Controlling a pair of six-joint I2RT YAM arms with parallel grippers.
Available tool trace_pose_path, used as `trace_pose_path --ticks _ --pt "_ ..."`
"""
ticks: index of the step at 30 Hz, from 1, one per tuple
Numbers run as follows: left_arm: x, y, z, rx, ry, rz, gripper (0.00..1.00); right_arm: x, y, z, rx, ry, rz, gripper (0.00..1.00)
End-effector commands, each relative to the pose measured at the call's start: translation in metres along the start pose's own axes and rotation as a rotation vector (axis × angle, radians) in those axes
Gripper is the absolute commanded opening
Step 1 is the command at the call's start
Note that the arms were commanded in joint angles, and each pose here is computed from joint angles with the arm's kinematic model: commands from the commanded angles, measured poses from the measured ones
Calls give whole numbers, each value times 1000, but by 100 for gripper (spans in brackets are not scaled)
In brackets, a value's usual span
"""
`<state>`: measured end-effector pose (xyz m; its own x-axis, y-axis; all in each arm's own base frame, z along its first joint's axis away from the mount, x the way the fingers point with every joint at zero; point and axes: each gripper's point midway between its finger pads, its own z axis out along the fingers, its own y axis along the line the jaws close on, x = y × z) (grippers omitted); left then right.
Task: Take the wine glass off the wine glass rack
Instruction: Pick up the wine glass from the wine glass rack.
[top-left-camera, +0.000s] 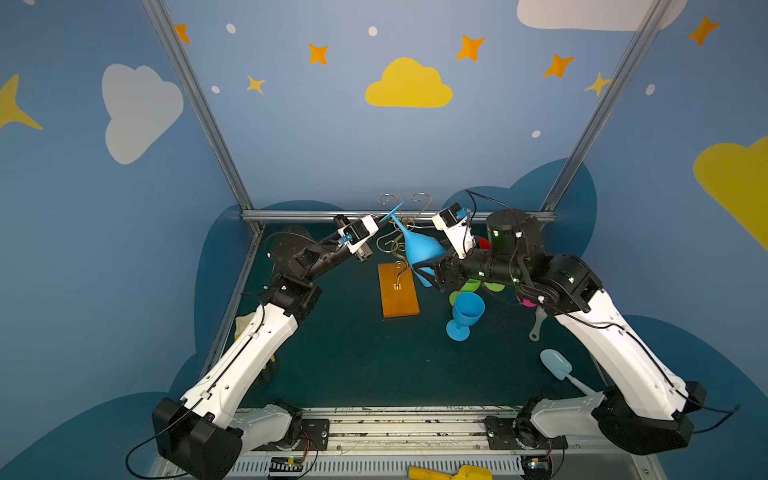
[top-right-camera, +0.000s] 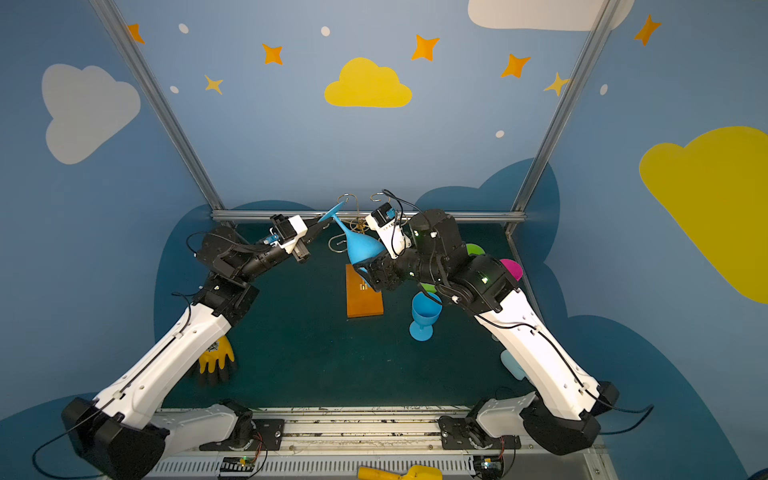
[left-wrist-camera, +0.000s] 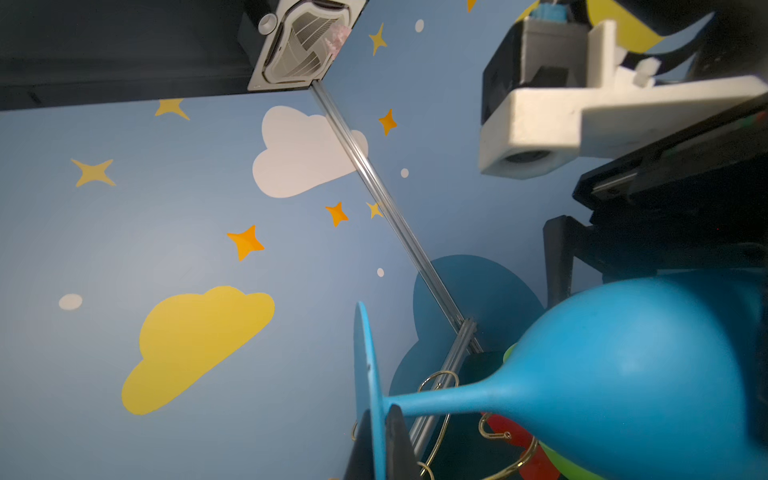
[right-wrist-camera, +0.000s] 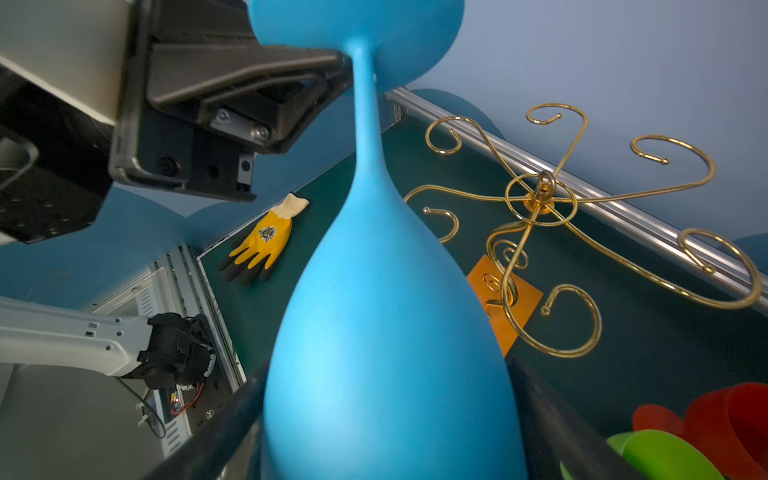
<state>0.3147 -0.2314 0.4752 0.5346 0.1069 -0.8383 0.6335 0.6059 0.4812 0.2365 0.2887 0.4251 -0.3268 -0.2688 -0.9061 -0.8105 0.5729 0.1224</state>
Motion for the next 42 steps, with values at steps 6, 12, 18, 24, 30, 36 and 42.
trace_pose_path --ticks 6,12,18,24,30,36,42 --pt "5 38 -27 -294 -4 -315 3 -22 -5 -58 -41 -222 35 85" --pt "5 39 -36 -300 -16 -412 3 -11 -22 -82 62 -269 52 83" --pt "8 34 -37 -283 -16 -470 3 -5 -31 -64 76 -235 82 76" --pt "10 28 -40 -264 -21 -511 3 -20 -30 -41 21 -248 83 76" --pt "13 17 -41 -219 -19 -562 3 -31 -31 -18 -22 -240 91 72" --pt "20 12 -44 -217 -2 -569 3 -38 -29 -10 -47 -246 99 65" --pt "24 6 -43 -190 4 -603 3 -37 -26 -1 -77 -225 110 28"
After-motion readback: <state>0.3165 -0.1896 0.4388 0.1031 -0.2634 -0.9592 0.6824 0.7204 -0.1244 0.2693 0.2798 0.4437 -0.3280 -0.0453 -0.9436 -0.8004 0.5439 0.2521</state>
